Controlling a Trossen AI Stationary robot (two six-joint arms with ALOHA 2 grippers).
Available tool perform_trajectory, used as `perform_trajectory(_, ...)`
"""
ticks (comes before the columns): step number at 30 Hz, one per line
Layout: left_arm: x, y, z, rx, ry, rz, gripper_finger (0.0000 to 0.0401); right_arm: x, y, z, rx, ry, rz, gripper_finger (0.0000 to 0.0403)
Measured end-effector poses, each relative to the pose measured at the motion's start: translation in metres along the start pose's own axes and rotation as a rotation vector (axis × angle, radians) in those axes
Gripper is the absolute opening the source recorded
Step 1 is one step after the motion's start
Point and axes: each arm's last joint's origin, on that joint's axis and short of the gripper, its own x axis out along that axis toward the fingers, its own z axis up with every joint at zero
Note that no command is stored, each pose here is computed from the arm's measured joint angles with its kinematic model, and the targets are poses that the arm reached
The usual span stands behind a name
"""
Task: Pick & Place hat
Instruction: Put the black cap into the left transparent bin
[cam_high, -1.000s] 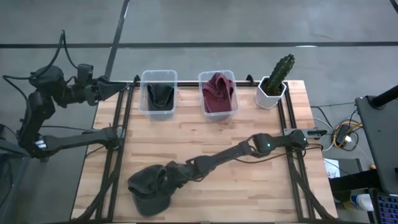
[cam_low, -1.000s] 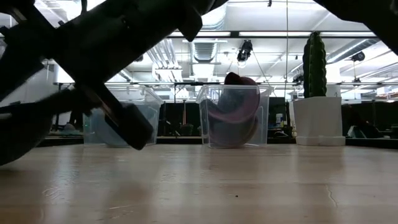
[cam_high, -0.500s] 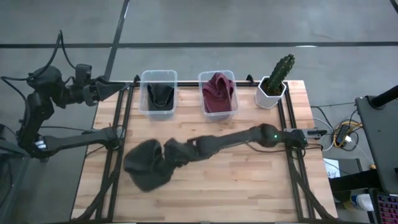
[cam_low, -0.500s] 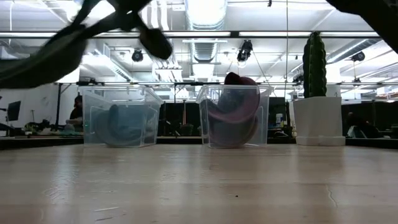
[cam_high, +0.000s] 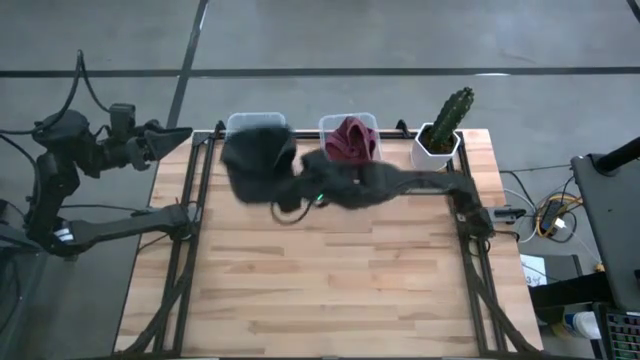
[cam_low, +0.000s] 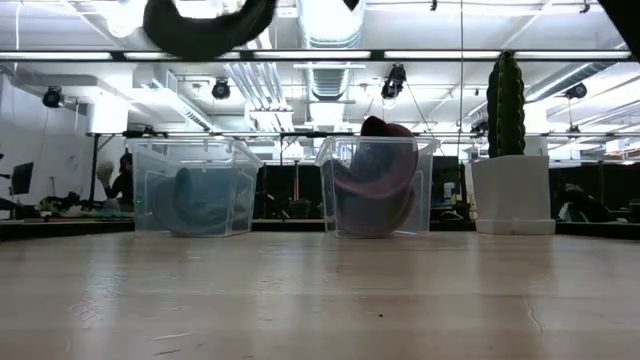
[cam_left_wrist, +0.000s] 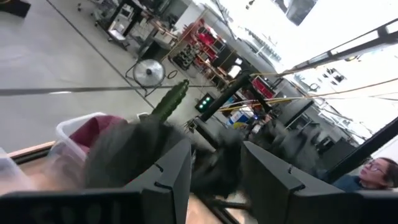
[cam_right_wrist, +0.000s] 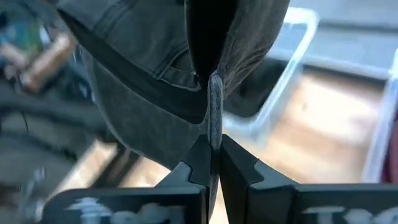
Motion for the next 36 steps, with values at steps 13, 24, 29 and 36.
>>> perform_trajectory(13,0.015,0.009,-0.005,0.012,0.062,0.112,0.0133,-0.022,0.0,0.051,0.048,-0.259,0.097,0.0011)
perform_trajectory(24,0.034,0.014,-0.005,0.04,0.108,0.143,0.0133,-0.019,-0.002,0.07,0.091,-0.369,0.128,0.0011)
perform_trajectory(29,0.045,0.017,-0.005,0.064,0.136,0.161,0.0133,-0.02,0.0,0.072,0.091,-0.378,0.155,0.0011)
perform_trajectory(36,0.055,0.02,-0.005,0.096,0.165,0.177,0.0122,-0.02,0.001,0.072,0.092,-0.364,0.173,0.0012)
